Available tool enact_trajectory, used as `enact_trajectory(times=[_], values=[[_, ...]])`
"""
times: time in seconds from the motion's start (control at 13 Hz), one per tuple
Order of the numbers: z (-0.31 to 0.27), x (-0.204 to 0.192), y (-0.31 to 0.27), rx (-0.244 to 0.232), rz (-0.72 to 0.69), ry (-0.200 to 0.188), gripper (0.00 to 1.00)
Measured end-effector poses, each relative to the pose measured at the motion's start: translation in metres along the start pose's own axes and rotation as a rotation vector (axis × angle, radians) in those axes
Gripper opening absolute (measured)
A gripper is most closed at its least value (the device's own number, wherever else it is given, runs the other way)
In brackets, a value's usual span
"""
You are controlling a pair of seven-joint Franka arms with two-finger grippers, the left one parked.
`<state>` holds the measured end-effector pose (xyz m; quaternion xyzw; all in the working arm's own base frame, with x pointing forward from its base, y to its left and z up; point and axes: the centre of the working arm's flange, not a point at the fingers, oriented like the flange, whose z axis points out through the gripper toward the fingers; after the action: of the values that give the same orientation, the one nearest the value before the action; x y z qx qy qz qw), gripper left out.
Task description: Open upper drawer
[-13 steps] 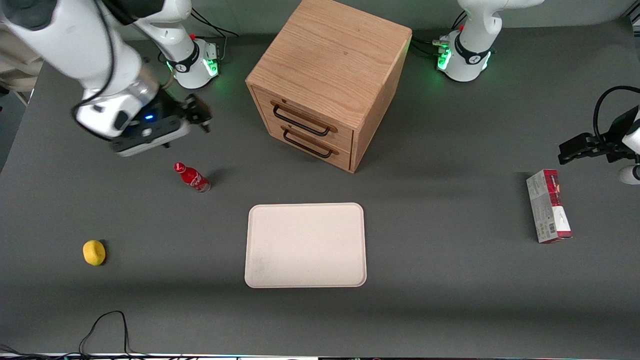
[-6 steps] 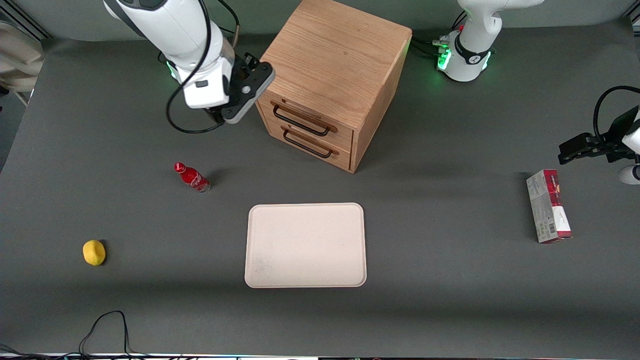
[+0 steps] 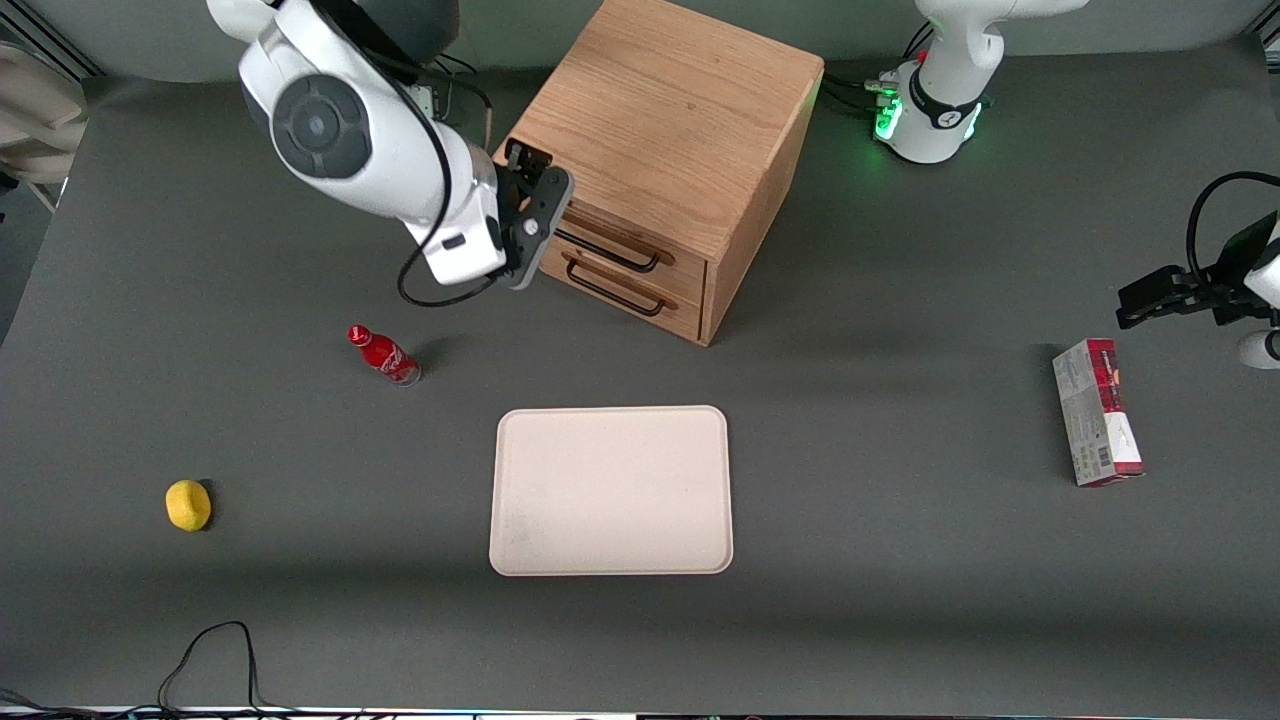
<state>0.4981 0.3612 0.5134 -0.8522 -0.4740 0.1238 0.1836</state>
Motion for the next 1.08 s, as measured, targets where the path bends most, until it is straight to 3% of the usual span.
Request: enact_trajectory(times=[0.31,1.08], values=[[0.036,0.017,0.008,0.013,-0.008,0.028,1.0],[0.098,0.027,0.019,-0.057,-0.033,0.008,1.0]])
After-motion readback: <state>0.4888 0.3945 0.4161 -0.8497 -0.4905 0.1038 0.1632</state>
